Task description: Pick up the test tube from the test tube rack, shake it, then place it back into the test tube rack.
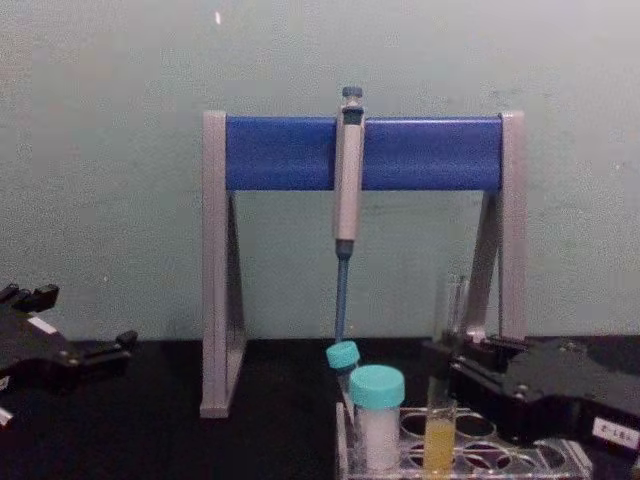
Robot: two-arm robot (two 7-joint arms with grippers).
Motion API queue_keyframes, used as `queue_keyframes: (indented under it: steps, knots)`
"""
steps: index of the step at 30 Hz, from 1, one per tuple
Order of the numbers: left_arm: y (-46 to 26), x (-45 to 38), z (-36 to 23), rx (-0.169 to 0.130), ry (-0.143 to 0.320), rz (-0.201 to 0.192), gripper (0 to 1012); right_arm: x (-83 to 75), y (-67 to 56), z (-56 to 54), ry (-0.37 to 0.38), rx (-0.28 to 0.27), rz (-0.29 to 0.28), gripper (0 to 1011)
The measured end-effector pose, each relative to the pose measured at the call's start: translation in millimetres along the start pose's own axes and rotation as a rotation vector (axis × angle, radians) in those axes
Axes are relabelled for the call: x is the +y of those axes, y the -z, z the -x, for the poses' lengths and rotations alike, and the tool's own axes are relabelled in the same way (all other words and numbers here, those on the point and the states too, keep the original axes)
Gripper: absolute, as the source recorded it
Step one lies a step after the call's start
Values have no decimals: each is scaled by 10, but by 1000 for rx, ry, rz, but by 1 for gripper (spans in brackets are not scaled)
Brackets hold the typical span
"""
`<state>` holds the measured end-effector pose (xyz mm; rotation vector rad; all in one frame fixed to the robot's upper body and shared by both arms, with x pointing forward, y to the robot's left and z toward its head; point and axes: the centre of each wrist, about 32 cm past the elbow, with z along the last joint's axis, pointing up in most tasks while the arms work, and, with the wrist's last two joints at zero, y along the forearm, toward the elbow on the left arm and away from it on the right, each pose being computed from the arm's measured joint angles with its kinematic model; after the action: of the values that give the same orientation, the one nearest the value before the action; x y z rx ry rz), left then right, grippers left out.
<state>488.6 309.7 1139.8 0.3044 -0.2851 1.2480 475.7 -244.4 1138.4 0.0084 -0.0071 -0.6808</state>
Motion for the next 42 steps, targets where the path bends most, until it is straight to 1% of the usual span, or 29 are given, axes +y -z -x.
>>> queue_keyframes:
  steps: [12, 24, 25, 26, 28, 30, 32, 33, 36, 37, 39, 40, 42]
  knots:
    - [0, 0, 0, 0, 0, 0, 1001, 6, 0, 0, 2, -11, 7, 233]
    - [0, 0, 0, 0, 0, 0, 1001, 5, -1, -3, 3, -11, 9, 238]
    - [0, 0, 0, 0, 0, 0, 1001, 5, -1, -3, 3, -11, 9, 261]
    - [0, 0, 0, 0, 0, 0, 1001, 4, -1, -3, 3, -11, 9, 309]
    - [0, 0, 0, 0, 0, 0, 1001, 5, -1, -3, 2, -11, 9, 350]
    - [0, 0, 0, 0, 0, 0, 1001, 4, -1, -3, 2, -11, 9, 421]
    - [0, 0, 0, 0, 0, 0, 1001, 5, -2, -3, 2, -11, 9, 468]
    - [0, 0, 0, 0, 0, 0, 1001, 5, -2, -3, 2, -11, 9, 533]
    - [0, 0, 0, 0, 0, 0, 1001, 5, -2, -2, 2, -11, 8, 593]
    - [0, 0, 0, 0, 0, 0, 1001, 5, -3, -2, 2, -10, 8, 651]
    - [0, 0, 0, 0, 0, 0, 1001, 5, -3, -2, 1, -10, 8, 731]
    - [0, 0, 0, 0, 0, 0, 1001, 5, -3, -2, 1, -10, 8, 731]
    - [0, 0, 0, 0, 0, 0, 1001, 5, -3, -2, 1, -10, 8, 791]
